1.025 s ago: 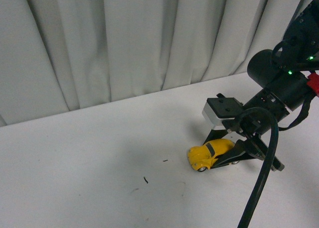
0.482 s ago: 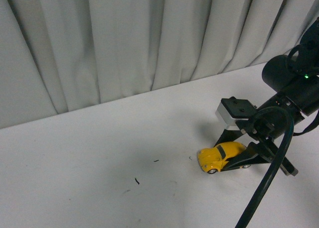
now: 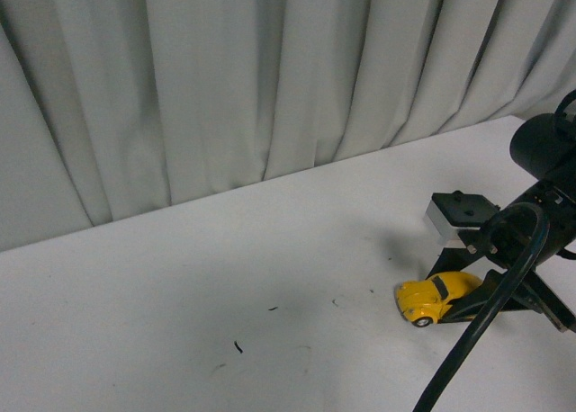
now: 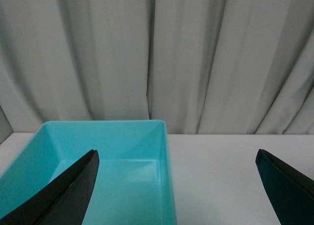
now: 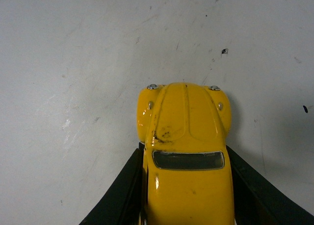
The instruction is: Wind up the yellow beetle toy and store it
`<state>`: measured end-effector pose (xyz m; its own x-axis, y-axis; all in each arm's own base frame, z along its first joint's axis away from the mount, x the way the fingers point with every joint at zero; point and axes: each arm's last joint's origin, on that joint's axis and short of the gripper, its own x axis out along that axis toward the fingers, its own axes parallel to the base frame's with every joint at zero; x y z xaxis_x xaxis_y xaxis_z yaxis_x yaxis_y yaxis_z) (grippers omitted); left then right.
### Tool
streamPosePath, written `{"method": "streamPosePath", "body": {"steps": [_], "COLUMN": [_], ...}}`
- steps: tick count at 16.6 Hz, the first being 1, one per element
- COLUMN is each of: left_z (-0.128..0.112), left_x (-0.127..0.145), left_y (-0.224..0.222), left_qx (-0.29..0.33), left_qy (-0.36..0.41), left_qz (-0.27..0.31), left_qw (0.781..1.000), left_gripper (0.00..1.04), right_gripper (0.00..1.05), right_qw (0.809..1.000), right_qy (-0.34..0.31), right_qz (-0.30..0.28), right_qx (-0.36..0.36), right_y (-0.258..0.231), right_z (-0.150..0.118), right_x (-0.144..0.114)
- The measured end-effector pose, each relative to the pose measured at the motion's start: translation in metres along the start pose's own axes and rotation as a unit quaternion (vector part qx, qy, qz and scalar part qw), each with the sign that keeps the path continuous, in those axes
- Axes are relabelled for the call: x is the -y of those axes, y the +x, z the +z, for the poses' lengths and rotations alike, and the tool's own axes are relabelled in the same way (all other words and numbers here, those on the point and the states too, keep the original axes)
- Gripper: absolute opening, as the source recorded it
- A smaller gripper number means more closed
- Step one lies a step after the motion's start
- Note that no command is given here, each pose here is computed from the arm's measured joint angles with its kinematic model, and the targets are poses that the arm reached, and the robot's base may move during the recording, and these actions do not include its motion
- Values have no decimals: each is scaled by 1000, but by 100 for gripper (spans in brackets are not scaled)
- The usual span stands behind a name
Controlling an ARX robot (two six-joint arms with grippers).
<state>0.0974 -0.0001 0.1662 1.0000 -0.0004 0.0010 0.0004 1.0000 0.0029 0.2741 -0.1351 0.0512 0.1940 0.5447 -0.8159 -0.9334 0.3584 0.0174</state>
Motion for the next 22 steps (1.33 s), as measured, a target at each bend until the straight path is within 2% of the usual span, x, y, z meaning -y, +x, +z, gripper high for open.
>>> {"method": "streamPosePath", "body": {"steps": [6, 7, 11, 12, 22], "left_z": [0, 0, 0, 0, 0], "left_x": [0, 0, 0, 0, 0], "left_y": [0, 0, 0, 0, 0], "left_qx": [0, 0, 0, 0, 0], "left_qy": [0, 0, 0, 0, 0], "left_qz": [0, 0, 0, 0, 0], "left_qw": [1000, 1000, 1000, 1000, 1000], "left_gripper": [98, 98, 98, 98, 98], "right_gripper": [44, 58, 100, 97, 98], "right_qw": [1000, 1000, 1000, 1000, 1000], "right_qy": [-6, -10, -10, -11, -25], "right_qz": [-7, -5, -2, -4, -10], "right_qx": [0, -8, -14, -14, -12], "right_y": [0, 2, 4, 4, 8], "right_z": [1, 2, 2, 2, 7], "right_x": [0, 0, -1, -1, 1]}}
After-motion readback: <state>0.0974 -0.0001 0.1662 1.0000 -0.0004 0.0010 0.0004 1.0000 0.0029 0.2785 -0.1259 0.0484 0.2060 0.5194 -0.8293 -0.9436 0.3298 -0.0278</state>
